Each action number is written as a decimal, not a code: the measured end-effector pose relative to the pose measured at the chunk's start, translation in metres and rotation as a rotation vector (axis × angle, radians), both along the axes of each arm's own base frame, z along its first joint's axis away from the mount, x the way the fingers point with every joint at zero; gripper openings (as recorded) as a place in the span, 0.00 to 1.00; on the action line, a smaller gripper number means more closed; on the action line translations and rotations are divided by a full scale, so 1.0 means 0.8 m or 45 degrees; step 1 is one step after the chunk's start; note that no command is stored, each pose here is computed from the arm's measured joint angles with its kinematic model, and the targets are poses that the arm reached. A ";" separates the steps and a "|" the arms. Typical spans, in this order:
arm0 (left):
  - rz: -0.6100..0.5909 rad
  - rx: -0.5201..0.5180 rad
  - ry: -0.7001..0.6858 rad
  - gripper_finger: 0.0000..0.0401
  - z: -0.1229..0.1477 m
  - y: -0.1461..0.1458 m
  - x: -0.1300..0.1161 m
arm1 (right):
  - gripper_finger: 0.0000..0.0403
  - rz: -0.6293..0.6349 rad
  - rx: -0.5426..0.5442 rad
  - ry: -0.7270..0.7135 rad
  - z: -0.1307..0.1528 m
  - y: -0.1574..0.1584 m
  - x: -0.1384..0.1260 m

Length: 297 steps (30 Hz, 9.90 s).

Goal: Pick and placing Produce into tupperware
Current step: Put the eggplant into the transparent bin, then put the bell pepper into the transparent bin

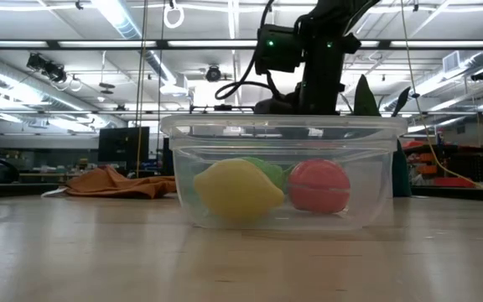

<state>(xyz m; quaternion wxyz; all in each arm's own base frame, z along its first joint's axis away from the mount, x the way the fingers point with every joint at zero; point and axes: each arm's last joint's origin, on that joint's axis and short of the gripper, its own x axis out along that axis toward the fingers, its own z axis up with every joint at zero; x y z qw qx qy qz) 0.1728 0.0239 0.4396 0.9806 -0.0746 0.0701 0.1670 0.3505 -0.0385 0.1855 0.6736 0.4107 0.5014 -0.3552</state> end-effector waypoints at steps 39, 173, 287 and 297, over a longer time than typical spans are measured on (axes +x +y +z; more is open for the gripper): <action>0.000 0.002 0.000 0.43 0.000 0.000 0.000 | 0.32 0.000 0.041 -0.033 -0.034 0.002 -0.011; -0.004 0.024 0.009 0.43 0.000 0.000 0.000 | 0.35 1.600 -0.577 -0.269 -0.002 0.160 0.014; 0.013 -0.075 -0.005 0.43 -0.002 0.000 0.000 | 0.90 -0.072 0.183 -0.120 -0.035 0.033 0.043; 0.010 -0.061 -0.001 0.43 -0.002 0.000 0.000 | 0.79 -0.069 0.177 -0.155 -0.035 0.033 0.046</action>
